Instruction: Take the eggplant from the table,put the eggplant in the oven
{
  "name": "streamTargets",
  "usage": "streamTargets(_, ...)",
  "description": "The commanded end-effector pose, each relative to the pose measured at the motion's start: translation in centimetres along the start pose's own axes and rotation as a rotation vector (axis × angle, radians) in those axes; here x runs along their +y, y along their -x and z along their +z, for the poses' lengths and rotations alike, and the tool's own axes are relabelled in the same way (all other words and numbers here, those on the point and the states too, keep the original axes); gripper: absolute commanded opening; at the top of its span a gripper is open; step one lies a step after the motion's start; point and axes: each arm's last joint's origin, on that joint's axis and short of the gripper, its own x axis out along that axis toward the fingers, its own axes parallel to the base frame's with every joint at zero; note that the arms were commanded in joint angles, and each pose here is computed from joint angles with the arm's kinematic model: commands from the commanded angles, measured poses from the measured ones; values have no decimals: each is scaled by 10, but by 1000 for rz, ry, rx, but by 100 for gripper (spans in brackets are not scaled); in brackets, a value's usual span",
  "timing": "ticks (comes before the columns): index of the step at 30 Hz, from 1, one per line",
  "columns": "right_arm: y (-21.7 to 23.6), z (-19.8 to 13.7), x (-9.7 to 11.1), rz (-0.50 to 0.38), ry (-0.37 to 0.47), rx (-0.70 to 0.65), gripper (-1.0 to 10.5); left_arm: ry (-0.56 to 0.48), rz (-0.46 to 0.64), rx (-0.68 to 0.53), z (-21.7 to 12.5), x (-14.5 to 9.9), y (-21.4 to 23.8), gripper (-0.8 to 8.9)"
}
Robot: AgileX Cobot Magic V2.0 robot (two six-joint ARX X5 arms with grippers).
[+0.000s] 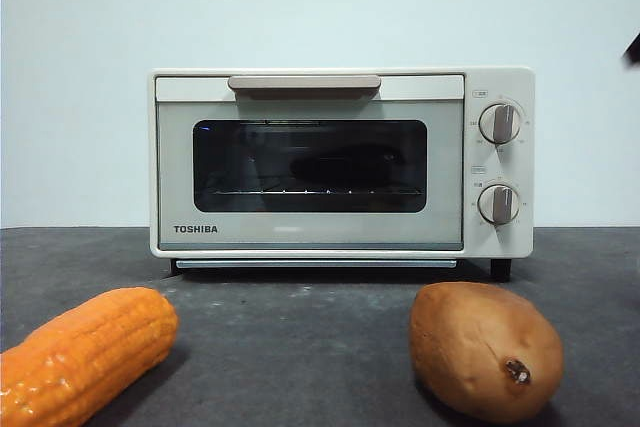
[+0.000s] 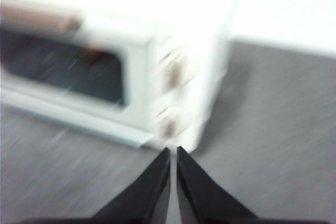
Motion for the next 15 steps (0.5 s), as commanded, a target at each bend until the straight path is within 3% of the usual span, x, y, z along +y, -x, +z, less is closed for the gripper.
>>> streamTargets(1, 13, 8, -11, -94, 52, -104, 3, -4, 2, 2, -5, 0, -2, 4)
streamTargets(7, 29, -3, -32, -314, 16, -190, 3, -4, 2, 2, -5, 0, -2, 4)
streamTargets(12, 24, -31, -38, -304, -18, -164, 3, -4, 2, 2, -5, 0, -2, 4)
streamTargets(15, 16, -52, -39, -251, -39, -123, 3, -4, 2, 2, -5, 0, -2, 4)
